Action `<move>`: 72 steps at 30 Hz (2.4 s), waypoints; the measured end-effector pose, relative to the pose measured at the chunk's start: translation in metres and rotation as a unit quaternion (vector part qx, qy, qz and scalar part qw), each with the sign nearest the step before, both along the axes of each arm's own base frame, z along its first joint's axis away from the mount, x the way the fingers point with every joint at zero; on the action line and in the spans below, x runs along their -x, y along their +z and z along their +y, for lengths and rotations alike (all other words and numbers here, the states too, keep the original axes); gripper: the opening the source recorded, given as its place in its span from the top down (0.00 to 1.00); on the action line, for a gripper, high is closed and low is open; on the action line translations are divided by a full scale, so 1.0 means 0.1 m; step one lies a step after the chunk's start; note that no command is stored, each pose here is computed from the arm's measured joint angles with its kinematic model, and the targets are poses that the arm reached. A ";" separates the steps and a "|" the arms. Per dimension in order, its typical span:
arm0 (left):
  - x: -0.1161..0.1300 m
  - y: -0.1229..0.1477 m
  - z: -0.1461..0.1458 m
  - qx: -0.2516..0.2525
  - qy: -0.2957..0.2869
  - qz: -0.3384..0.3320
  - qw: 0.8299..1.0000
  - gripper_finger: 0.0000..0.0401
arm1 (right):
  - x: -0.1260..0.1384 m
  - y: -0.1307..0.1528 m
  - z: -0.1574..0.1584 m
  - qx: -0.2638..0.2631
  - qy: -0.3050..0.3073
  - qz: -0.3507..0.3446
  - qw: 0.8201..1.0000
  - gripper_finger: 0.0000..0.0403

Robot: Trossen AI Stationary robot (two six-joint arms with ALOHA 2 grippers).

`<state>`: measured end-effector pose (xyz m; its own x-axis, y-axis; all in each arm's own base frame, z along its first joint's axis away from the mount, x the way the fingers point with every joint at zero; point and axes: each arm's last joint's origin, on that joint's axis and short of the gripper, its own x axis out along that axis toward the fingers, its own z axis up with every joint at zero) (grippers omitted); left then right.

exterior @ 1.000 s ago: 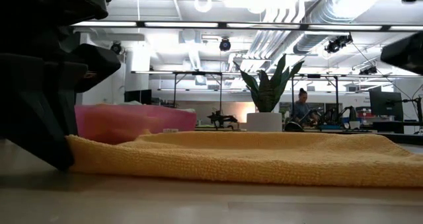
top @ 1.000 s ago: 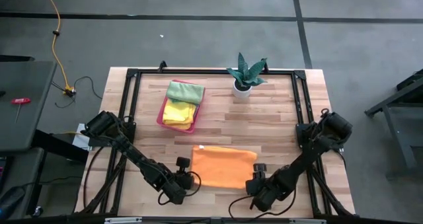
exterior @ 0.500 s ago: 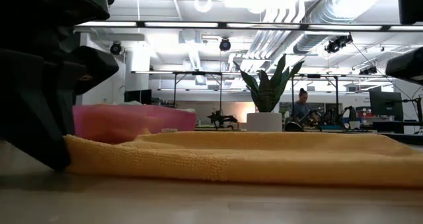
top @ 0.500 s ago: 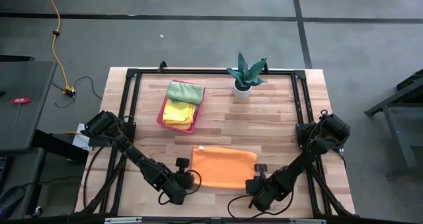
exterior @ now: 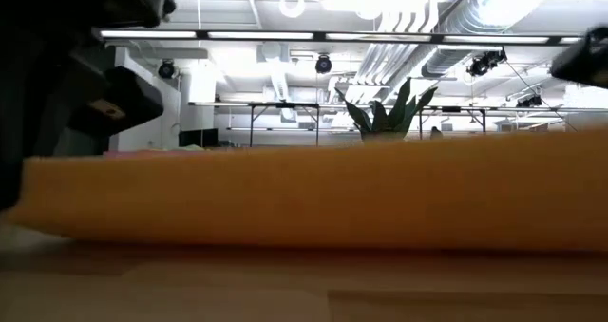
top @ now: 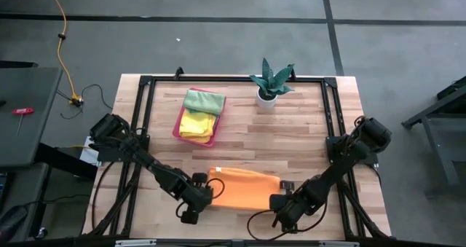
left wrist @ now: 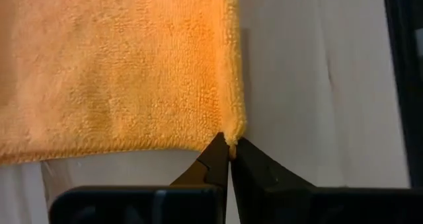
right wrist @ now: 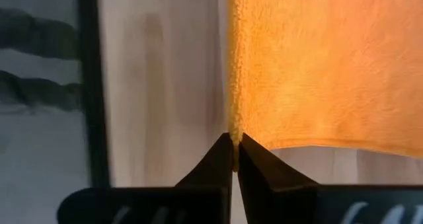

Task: Fold microfiber towels
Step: Fold the orange microfiber towel

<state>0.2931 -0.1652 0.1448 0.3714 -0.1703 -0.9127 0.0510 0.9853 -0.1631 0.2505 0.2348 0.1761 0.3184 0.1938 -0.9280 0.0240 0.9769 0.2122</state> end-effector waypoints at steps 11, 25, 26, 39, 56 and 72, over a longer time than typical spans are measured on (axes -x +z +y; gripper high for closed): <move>-0.09 0.20 0.35 0.035 0.050 0.000 0.998 1.00 | -0.03 0.17 -0.38 -0.037 -0.092 0.002 0.995 1.00; -0.11 0.18 0.51 0.032 0.140 0.025 0.989 1.00 | 0.03 0.01 -0.48 -0.049 -0.138 0.038 0.989 1.00; -0.11 0.18 0.51 0.033 0.141 0.024 0.989 1.00 | 0.02 0.01 -0.49 -0.050 -0.145 0.040 0.987 1.00; -0.07 0.33 0.55 0.021 0.169 -0.003 0.985 1.00 | -0.01 0.16 -0.73 -0.037 -0.180 0.026 0.983 1.00; -0.14 0.21 0.78 -0.063 0.206 -0.006 0.977 1.00 | 0.00 0.22 -0.98 -0.002 -0.240 0.043 0.970 1.00; -0.18 0.10 0.84 -0.076 0.229 0.010 0.971 1.00 | 0.03 0.21 -1.01 -0.010 -0.286 0.077 0.955 1.00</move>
